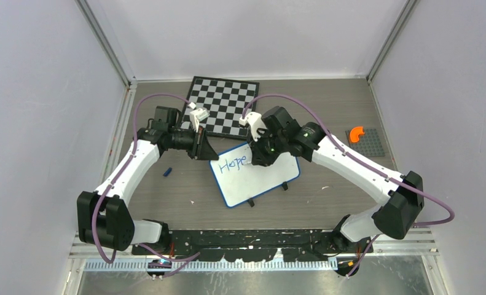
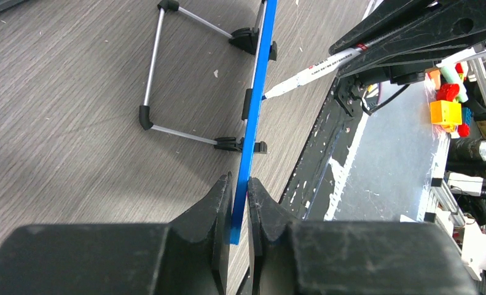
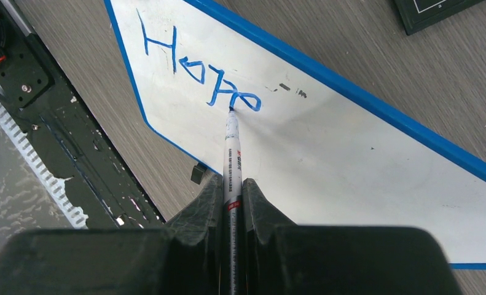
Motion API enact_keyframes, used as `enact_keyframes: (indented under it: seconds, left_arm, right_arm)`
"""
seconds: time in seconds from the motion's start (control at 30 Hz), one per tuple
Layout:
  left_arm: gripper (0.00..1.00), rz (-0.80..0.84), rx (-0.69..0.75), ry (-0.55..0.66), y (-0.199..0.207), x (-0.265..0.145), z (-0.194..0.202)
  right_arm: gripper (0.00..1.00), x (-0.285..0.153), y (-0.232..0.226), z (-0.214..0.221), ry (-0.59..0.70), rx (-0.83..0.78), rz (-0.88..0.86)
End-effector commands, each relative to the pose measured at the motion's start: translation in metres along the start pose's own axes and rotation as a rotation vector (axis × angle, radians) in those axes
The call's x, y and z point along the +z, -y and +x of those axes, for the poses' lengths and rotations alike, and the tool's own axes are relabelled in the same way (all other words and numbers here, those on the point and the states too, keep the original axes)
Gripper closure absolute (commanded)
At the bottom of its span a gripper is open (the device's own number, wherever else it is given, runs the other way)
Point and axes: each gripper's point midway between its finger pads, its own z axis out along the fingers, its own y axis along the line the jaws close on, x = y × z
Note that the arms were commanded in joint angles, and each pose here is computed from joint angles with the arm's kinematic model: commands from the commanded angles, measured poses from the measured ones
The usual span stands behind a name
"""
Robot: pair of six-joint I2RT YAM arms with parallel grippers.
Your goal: Write a sentence on the whiteboard
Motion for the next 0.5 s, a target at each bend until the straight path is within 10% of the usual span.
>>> enact_keyframes:
  seconds: [0.0, 0.47]
  left_arm:
    - [0.86, 0.010, -0.013, -0.034, 0.006, 0.001, 0.004]
    - [0.86, 0.015, 0.000, -0.049, 0.007, 0.002, 0.006]
  right_arm:
    - [1.00, -0.011, 0.007, -0.011, 0.063, -0.034, 0.048]
    - [1.00, -0.029, -0.001, -0.009, 0.057, -0.071, 0.013]
